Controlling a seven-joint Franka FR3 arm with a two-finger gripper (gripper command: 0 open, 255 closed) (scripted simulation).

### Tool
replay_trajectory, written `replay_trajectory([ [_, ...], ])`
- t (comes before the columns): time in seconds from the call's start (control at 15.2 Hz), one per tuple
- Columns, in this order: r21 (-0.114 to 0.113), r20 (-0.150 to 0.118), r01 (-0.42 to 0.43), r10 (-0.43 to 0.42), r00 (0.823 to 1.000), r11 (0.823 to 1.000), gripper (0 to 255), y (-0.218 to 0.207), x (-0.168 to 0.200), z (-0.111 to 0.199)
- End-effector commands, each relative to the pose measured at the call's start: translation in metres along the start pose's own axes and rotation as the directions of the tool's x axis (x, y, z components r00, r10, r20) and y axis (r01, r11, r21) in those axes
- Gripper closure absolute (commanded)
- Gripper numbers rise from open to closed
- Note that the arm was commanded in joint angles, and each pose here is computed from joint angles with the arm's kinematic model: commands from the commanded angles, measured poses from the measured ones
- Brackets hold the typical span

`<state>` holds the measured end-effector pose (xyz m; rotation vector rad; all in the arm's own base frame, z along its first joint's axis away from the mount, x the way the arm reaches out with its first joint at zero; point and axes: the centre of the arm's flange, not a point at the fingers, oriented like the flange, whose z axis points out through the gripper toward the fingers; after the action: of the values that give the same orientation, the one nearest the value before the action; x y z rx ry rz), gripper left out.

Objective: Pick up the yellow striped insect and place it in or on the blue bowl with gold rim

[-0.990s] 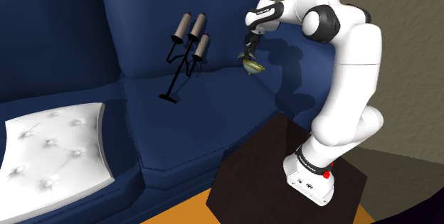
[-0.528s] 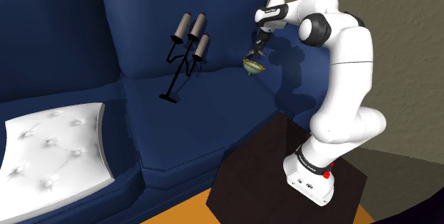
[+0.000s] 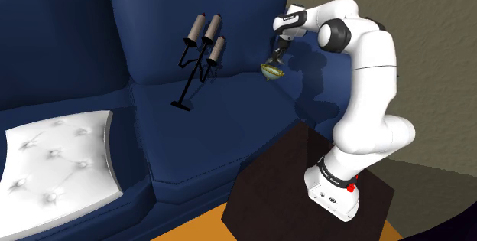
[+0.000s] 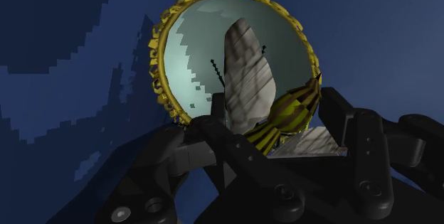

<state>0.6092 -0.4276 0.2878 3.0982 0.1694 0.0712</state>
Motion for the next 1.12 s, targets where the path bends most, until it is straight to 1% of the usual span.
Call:
replay_trajectory([
  [0.0,0.0,0.0,0.0,0.0,1.0,1.0,255,-0.001,0.0,0.011],
  [0.26,0.0,0.0,0.0,0.0,1.0,1.0,255,-0.002,-0.001,0.032],
  [0.33,0.0,0.0,0.0,0.0,1.0,1.0,255,-0.002,-0.002,0.041],
  [0.86,0.0,0.0,0.0,0.0,1.0,1.0,255,-0.002,-0.002,0.041],
  [0.92,0.0,0.0,0.0,0.0,1.0,1.0,0,-0.002,-0.002,0.041],
  [1.06,0.0,0.0,0.0,0.0,1.0,1.0,0,-0.002,-0.002,0.041],
])
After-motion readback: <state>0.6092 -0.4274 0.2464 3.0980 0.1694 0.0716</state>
